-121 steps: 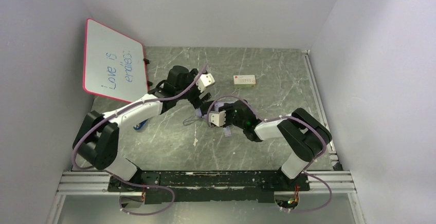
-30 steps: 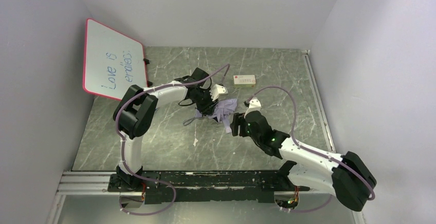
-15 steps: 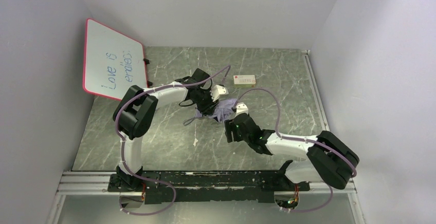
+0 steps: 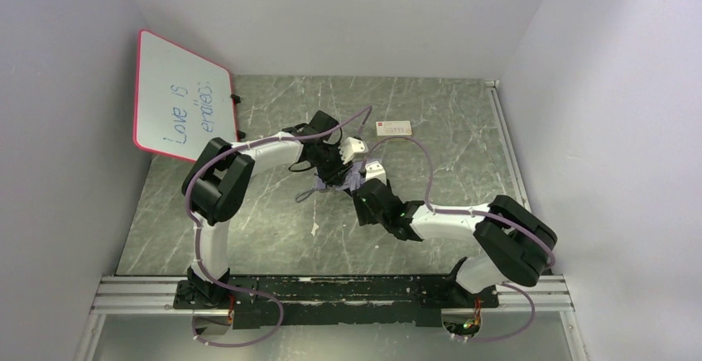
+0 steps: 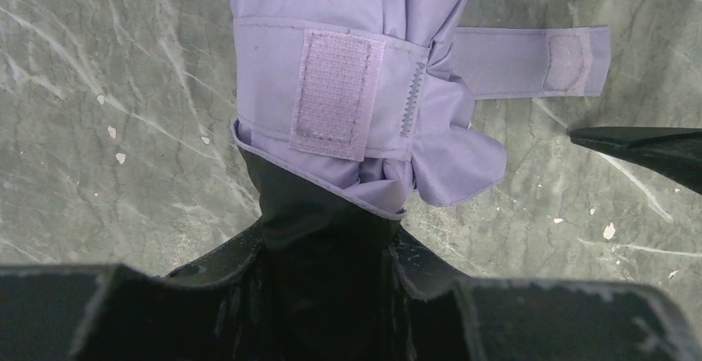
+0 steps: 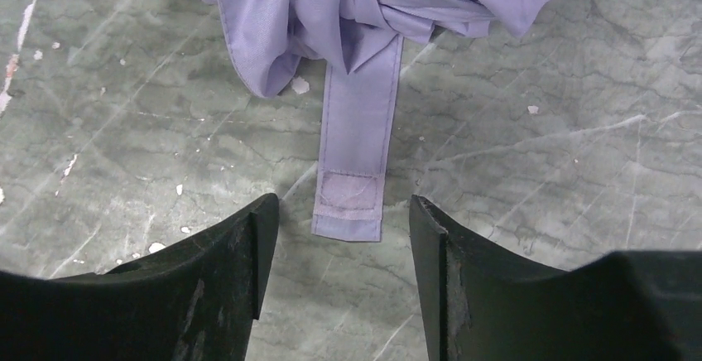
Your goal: Put away the umbrella
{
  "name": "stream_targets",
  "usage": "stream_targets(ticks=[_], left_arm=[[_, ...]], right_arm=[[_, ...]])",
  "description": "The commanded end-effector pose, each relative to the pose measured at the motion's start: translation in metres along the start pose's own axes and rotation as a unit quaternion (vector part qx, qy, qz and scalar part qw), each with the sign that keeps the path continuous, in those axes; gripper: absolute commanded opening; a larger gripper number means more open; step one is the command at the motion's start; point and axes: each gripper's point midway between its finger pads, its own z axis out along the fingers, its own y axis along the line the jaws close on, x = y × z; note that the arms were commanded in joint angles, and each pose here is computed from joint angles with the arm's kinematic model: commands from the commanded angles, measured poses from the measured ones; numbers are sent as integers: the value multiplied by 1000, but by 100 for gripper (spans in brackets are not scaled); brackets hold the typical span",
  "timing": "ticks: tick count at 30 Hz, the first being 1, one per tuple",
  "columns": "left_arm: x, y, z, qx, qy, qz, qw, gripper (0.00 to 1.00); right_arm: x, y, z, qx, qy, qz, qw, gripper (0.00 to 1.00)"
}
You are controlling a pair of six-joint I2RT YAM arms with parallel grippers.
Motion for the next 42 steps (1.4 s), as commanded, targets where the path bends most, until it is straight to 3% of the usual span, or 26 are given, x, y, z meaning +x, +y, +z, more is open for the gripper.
stream_targets(ticks=[1,19,30,38,42], left_arm=[[26,11,7,-38,46,-2,998,5],[26,13,5,-43,47,0,998,5],[25,13,5,-44,47,-2,998,5],[26,14,7,-47,49,-2,998,5],[23,16,5,-57,45,-4,997,5]], right_arm=[[9,-9,1,42,23,-11,999,61],[23,-18,-2,86,47,1,995,36],[23,-12,3,72,48,-8,996,20],[18,-8,3,59,41,-13,997,0],[5,6,-2,18,15,2,1000,0]])
